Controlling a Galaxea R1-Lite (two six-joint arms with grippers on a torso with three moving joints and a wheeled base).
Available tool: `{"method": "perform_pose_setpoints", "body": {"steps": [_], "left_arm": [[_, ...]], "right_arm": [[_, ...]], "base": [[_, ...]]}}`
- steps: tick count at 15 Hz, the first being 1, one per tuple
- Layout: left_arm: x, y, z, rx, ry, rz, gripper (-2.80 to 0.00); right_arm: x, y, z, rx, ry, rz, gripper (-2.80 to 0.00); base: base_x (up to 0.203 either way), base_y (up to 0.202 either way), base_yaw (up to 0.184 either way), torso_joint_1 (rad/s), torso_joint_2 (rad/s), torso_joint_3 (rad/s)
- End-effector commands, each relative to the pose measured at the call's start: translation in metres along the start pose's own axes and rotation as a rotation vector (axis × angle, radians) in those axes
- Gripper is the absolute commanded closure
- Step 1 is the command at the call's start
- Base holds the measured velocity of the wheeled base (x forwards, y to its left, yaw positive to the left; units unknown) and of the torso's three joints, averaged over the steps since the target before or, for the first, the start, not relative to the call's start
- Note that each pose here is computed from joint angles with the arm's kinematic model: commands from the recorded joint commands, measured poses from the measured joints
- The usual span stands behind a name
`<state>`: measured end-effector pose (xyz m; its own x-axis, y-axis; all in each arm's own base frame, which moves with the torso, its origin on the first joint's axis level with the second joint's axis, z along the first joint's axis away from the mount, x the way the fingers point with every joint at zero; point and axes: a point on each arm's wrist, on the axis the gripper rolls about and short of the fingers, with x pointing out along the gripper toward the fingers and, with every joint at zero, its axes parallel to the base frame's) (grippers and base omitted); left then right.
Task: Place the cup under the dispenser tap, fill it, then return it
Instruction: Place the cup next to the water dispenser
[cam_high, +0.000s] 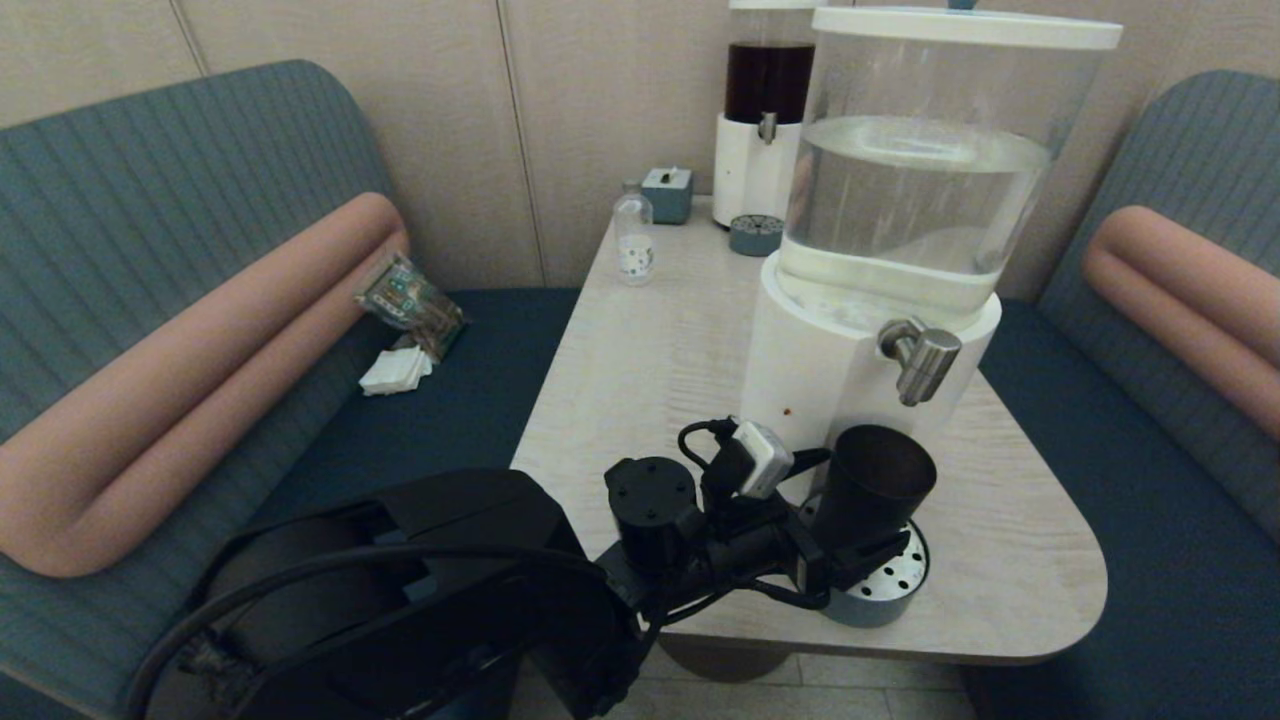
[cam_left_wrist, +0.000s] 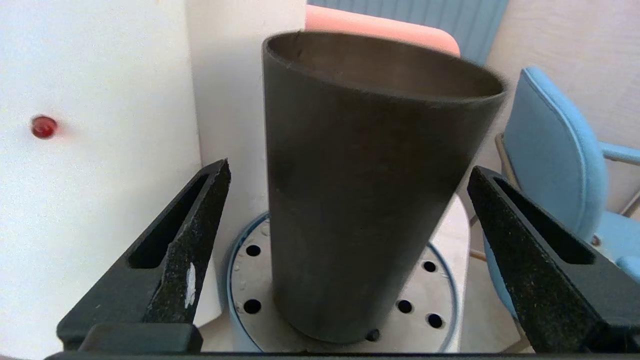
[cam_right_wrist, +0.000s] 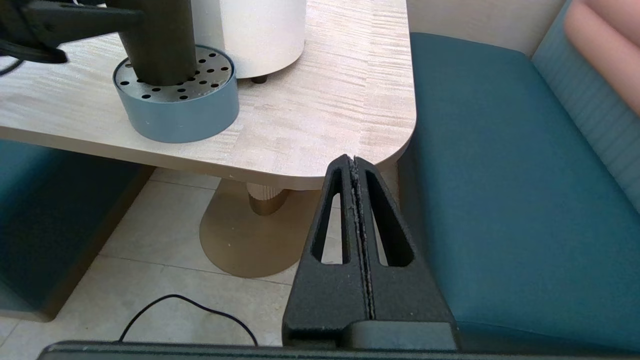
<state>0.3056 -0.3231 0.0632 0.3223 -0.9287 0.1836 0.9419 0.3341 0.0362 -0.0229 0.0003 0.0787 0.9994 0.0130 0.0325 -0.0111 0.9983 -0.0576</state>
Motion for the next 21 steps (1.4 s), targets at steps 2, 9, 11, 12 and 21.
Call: {"method": "perform_pose_setpoints", "body": {"steps": [2,9,11,12,21], "left_arm": [[0.0046,0.0023,-0.0103,-0.001,-0.004,-0.002,-2.8],[0.0068,0.003,-0.0094,-0.001,-0.011,-0.002,-2.8],[0.008,0.0037,-0.0109,-0.001,-0.014,0.0,-2.8],[0.0094,0.0044,-0.0114,0.001,-0.02,0.002,-0.33],[0.0052,-0.0021,-0.0035,0.003,-0.013,0.003,0.0]], "right_arm": [[0.0011,0.0002,-0.0042,-0.001,0.015,0.002,0.0],[0.001,0.0002,-0.0038,-0.001,0.014,0.002,0.0],[0.0011,0.0002,-0.0041,-0.001,0.015,0.002,0.0],[0.001,0.0002,-0.0039,-0.001,0.015,0.002,0.0],[0.001,0.0002,-0.0038,-0.001,0.014,0.002,0.0]], "base": [[0.0,0.0,0.0,0.0,0.0,0.0],[0.0,0.0,0.0,0.0,0.0,0.0],[0.0,0.0,0.0,0.0,0.0,0.0],[0.0,0.0,0.0,0.0,0.0,0.0],[0.0,0.0,0.0,0.0,0.0,0.0]]}}
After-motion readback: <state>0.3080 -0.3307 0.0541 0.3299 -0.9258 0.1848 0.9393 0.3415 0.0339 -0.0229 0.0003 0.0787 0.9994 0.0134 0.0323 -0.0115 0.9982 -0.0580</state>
